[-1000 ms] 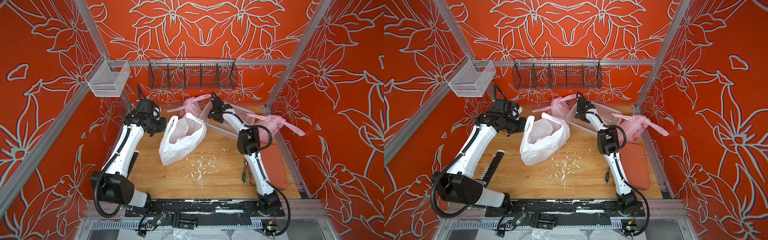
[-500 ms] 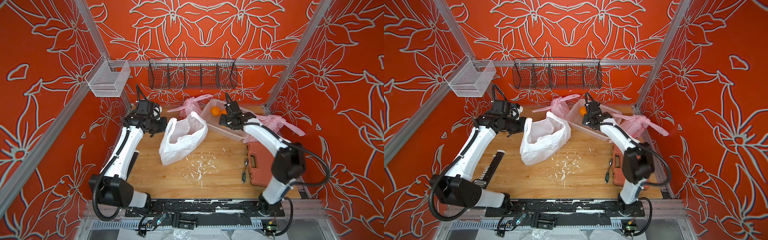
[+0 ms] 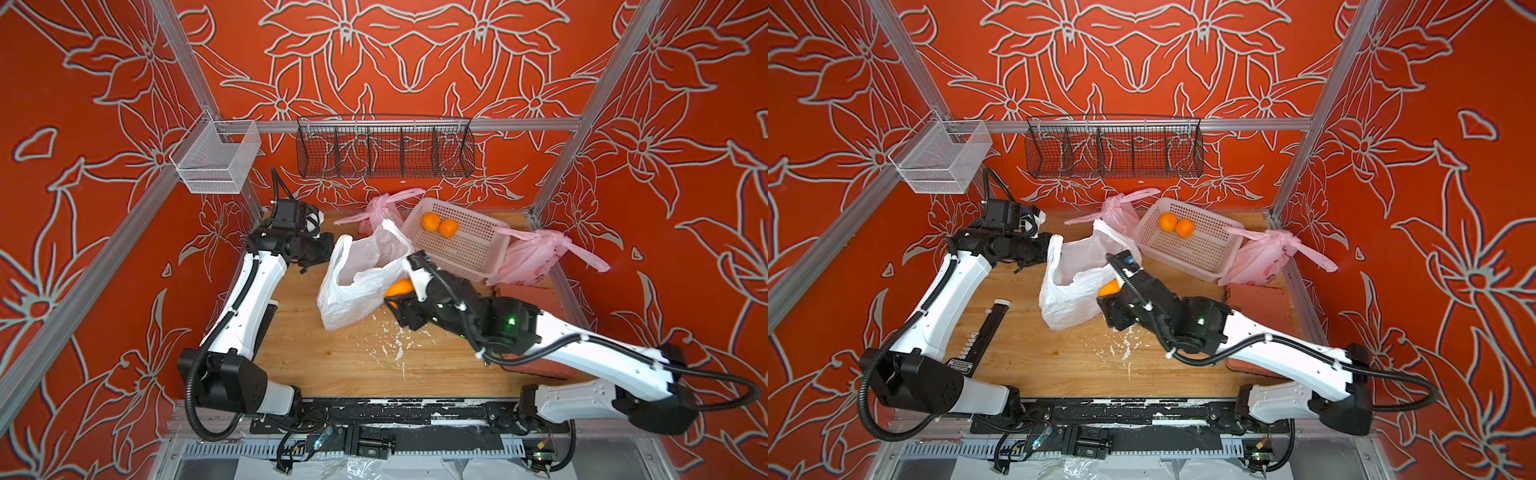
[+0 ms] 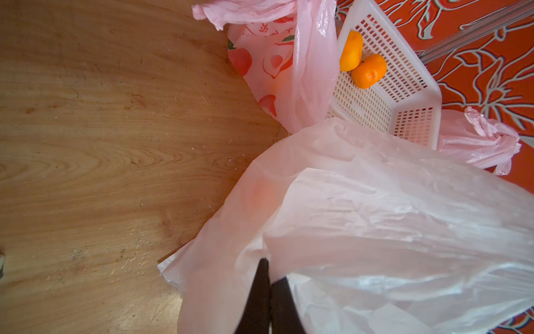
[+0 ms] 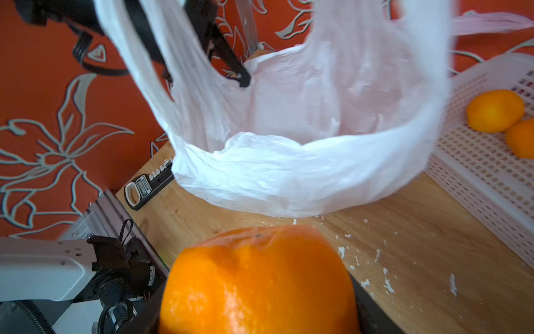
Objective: Place the oranges into plastic bags & tie knots
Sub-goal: Place the orange in the plastic bag.
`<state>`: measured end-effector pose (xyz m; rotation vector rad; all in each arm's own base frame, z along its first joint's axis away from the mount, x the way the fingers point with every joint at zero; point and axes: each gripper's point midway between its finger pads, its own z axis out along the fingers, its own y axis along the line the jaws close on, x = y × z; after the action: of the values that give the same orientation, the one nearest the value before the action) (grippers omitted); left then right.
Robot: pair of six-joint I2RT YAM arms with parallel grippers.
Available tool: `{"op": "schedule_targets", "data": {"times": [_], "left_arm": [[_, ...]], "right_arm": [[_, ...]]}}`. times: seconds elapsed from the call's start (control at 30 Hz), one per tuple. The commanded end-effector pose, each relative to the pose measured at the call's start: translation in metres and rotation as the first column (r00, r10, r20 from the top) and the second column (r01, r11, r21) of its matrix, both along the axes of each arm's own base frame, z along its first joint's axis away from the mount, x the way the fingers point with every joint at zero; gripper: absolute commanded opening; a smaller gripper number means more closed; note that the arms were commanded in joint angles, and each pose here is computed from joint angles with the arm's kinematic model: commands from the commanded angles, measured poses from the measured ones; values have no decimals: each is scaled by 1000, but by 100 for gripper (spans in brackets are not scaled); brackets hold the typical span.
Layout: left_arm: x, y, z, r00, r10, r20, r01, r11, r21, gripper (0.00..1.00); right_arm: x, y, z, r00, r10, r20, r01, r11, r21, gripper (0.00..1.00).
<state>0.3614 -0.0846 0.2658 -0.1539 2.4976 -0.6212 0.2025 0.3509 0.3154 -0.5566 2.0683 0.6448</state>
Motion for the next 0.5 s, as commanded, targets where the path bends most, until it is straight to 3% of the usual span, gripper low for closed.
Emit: {"op": "schedule_targets", "data": {"times": [0.0, 0.2, 0.3, 0.33, 0.47], "left_arm": [[1, -4, 10, 999, -16, 30, 17, 999, -30, 0], [-1, -5, 9, 1000, -15, 28, 16, 999, -40, 0], [-2, -6, 12, 999, -16, 35, 18, 999, -47, 0], [-2, -7, 13, 999, -16, 36, 18, 999, -48, 0], [-3, -5, 13, 999, -16, 30, 17, 999, -35, 0]], "right_arm": [[26, 30, 22, 991, -19, 135, 22, 1000, -22, 58], [80, 50, 34, 962, -183, 205, 186, 983, 5, 52], [111, 46, 12, 962, -247, 114, 249, 969, 1, 52], [117, 47, 2, 965, -249, 87, 250, 968, -9, 57], [113, 61, -9, 982, -187, 36, 188, 982, -22, 97]]}}
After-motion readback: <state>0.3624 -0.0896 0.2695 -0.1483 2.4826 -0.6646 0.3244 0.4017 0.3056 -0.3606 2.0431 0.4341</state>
